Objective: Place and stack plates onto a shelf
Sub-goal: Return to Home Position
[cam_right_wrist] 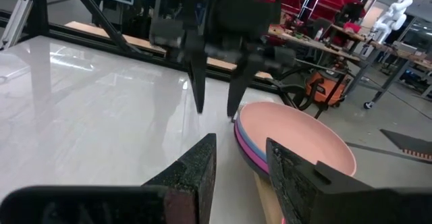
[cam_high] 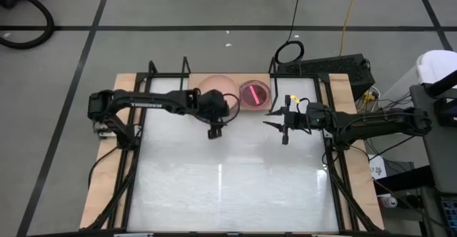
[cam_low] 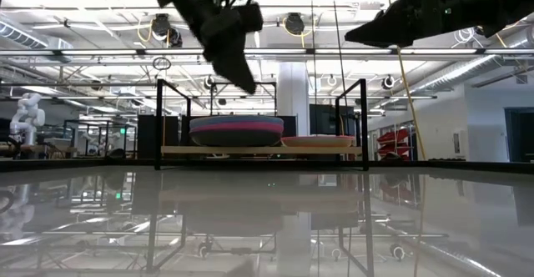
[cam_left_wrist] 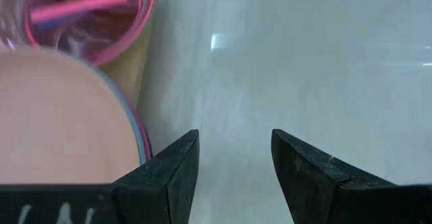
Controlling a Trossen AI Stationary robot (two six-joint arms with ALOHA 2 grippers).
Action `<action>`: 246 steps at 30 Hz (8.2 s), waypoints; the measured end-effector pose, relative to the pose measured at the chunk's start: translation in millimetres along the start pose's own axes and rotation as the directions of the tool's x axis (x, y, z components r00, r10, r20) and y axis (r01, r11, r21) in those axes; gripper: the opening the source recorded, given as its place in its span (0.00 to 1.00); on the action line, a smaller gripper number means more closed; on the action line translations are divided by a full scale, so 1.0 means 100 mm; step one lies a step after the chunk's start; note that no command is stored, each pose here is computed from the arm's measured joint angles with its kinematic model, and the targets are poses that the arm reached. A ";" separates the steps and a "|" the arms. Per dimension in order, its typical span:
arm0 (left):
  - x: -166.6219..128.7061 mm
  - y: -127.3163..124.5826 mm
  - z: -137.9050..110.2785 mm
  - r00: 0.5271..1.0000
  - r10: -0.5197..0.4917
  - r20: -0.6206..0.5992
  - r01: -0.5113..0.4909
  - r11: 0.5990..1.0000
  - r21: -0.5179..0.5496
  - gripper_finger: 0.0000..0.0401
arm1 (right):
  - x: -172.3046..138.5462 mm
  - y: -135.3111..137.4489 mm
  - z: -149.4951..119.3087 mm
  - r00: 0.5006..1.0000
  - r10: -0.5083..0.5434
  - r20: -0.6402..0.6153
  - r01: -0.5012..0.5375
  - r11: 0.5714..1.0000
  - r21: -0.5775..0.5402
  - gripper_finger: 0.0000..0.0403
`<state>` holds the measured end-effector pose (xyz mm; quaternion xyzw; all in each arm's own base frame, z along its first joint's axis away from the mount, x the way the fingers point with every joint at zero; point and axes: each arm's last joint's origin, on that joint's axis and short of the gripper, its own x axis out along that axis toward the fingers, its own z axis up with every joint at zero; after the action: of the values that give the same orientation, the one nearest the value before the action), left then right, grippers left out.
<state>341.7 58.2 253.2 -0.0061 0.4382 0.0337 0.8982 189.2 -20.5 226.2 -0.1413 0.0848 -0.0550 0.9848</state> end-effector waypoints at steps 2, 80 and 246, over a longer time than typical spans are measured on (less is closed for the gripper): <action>0.09 0.02 -0.11 1.000 0.006 -0.008 -0.006 1.000 -0.020 0.48 | 0.00 0.00 0.00 1.000 0.000 0.001 0.000 1.000 0.011 0.28; -1.49 -0.19 -1.85 0.533 0.242 0.811 -0.056 0.966 -0.252 0.21 | -1.12 -0.06 0.00 0.953 -0.152 0.263 0.126 0.985 0.114 0.28; -0.70 -0.19 -2.38 0.658 0.255 0.708 -0.012 0.944 -0.329 0.21 | -0.81 0.15 -0.65 0.979 -0.124 0.161 0.079 0.962 0.262 0.28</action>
<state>112.2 25.7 161.5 -0.0934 0.0237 0.1648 0.9816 99.3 -13.3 172.6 -0.0225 -0.0177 -0.1035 0.9942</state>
